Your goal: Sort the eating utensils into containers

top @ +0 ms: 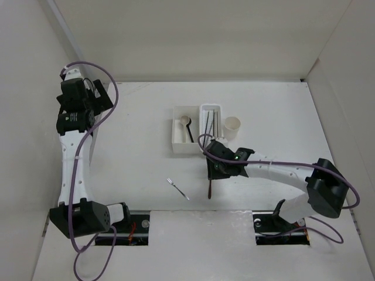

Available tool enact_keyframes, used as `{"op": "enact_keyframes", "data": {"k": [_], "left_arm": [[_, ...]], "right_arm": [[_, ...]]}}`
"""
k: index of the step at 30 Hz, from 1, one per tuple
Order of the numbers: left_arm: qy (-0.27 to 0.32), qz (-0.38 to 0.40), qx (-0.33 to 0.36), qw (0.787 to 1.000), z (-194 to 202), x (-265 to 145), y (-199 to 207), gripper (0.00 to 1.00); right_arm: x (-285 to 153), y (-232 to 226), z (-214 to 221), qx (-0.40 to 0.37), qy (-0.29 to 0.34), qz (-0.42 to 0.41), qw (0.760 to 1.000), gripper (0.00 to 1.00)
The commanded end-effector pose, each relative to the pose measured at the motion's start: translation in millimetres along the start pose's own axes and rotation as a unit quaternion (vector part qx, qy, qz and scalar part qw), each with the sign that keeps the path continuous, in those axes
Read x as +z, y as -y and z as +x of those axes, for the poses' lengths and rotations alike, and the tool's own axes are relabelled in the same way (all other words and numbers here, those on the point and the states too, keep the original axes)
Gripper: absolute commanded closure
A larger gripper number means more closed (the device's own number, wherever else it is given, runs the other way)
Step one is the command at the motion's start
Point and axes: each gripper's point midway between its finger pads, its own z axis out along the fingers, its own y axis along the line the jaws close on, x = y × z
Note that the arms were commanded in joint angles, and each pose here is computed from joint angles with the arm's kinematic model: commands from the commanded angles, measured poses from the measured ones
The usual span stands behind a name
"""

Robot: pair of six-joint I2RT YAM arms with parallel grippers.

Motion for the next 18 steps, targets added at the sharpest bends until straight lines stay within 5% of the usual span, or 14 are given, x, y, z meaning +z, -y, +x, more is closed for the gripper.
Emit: {"op": "enact_keyframes", "data": {"k": [1,6,14,18], "left_arm": [[-0.025,0.062,0.058,0.996,18.7,-5.3,14.4,0.00],[-0.062,0.081,0.121,0.987,51.6,-3.4,21.4,0.00],[-0.083,0.061,0.130,0.986,68.9,-2.8,14.4,0.00],[-0.093,0.059,0.127,0.986,75.0,0.9,13.9,0.00]], "right_arm": [[7.9,-16.1,2.3,0.008,0.003,-0.024,1.000,0.55],[28.1,-12.2,9.1,0.000,-0.007,-0.006,1.000,0.55],[51.2,-13.1,17.1,-0.007,-0.030,0.012,0.999,0.58],[56.8,-10.8,23.9,-0.009,-0.042,0.015,0.999,0.75]]}}
